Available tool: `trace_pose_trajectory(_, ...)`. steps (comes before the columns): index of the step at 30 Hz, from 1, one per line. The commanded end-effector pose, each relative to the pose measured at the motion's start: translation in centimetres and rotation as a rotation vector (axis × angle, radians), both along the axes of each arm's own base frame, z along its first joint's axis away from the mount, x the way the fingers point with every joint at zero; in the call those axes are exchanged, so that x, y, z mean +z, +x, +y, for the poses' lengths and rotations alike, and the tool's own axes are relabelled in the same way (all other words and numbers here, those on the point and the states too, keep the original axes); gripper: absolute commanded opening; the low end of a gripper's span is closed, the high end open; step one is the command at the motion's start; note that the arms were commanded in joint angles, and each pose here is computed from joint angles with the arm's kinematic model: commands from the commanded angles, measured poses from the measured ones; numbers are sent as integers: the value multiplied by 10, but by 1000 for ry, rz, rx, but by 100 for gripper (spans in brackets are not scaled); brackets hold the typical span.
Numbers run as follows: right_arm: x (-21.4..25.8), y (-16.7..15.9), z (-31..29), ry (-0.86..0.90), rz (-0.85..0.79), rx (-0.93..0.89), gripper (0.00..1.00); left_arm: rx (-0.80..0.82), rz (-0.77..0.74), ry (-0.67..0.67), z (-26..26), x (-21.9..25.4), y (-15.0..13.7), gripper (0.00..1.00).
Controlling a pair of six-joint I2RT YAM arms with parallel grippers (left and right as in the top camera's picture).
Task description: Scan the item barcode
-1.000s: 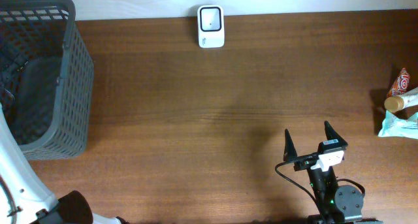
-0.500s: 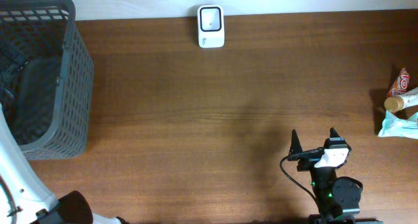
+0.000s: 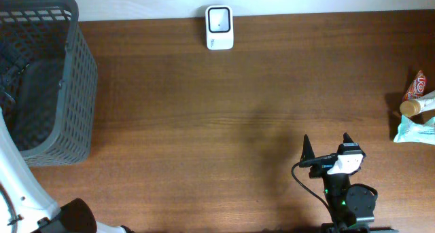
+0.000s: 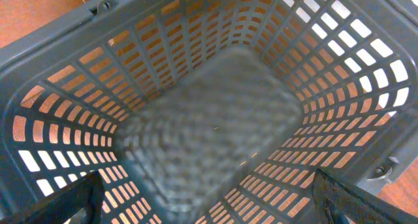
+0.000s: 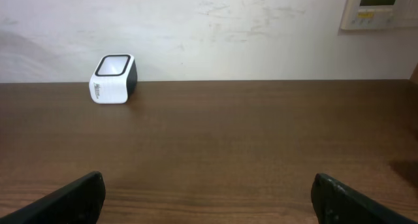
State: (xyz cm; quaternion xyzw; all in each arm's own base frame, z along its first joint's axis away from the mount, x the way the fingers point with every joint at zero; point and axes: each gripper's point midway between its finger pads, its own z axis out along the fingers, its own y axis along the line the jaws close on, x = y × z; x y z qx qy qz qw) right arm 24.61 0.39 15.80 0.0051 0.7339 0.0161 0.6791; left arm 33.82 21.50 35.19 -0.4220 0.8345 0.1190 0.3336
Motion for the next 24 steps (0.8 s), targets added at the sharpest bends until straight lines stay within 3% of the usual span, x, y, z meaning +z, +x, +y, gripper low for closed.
trace_pose_trajectory(1, -3, 0, -3, 11, 3, -16, 99, 0, 6, 17, 3, 2, -2, 99)
trace_pose_trajectory(14, -3, 0, -3, 11, 3, -16, 99, -2, -13, 27, 0, 10, -6, 99)
trace_pose_trajectory(16, -3, 0, -3, 11, 3, -16, 99, -38, -86, 62, -21, 39, -18, 99)
trace_pose_trajectory(20, -3, 0, -3, 11, 3, -16, 99, -279, -239, 106, -114, 91, -27, 99)
trace_pose_trajectory(24, -3, 0, -3, 11, 3, -16, 99, -429, -266, 136, -167, 107, -62, 99)
